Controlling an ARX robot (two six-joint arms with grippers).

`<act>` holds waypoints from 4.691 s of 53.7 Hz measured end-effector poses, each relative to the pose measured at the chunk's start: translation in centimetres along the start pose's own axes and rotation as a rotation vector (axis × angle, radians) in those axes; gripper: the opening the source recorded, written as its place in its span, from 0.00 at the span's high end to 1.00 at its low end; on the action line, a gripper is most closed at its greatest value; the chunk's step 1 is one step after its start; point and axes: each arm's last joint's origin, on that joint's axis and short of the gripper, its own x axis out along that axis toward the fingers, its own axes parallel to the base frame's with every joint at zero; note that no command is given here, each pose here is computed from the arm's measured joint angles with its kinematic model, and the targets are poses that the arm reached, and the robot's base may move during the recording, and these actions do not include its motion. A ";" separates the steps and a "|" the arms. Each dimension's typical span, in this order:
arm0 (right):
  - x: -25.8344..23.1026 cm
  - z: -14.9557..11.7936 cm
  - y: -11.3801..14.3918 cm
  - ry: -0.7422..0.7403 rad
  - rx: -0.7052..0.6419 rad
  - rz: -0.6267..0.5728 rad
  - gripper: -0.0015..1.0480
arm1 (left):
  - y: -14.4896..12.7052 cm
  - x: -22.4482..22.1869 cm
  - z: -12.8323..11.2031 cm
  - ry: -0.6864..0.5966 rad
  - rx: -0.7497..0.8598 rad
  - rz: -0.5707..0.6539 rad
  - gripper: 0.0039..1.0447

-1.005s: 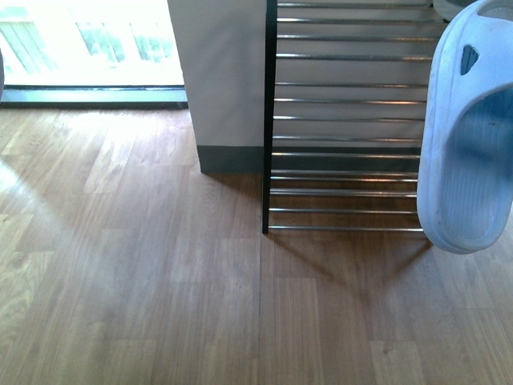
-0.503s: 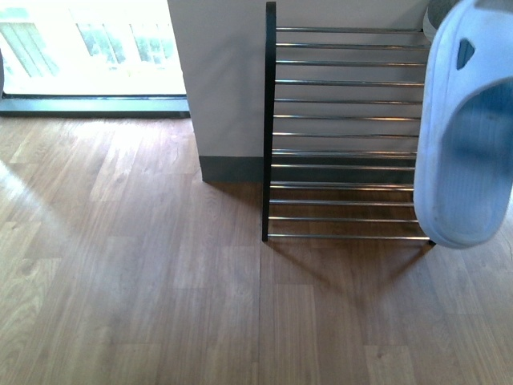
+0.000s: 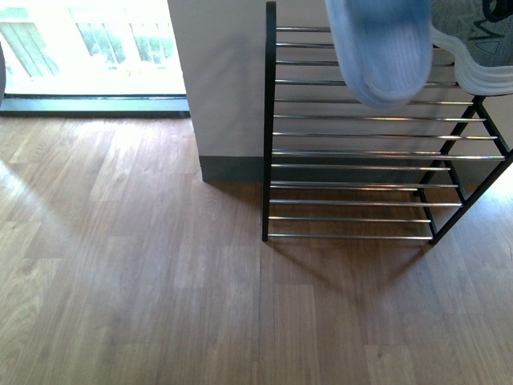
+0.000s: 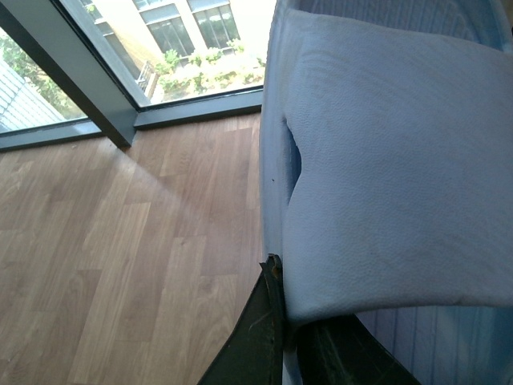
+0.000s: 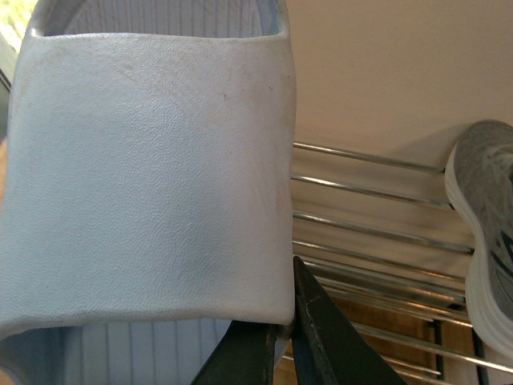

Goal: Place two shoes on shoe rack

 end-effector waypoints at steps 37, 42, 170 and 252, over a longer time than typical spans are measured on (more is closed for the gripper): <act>19.7 2.2 -3.2 0.396 -0.209 -0.318 0.98 | 0.0 0.0 0.0 0.000 0.000 0.000 0.99; 20.2 2.4 -4.2 0.403 -0.220 -0.357 0.98 | 0.0 0.0 0.0 0.000 0.000 0.000 0.99; -2.9 2.7 -4.9 -0.176 0.011 -0.145 0.09 | 0.0 0.0 0.0 0.000 0.000 0.000 0.99; -20.8 -12.2 -5.5 -0.284 0.064 -0.238 0.98 | 0.0 0.0 0.0 0.000 0.000 -0.001 0.99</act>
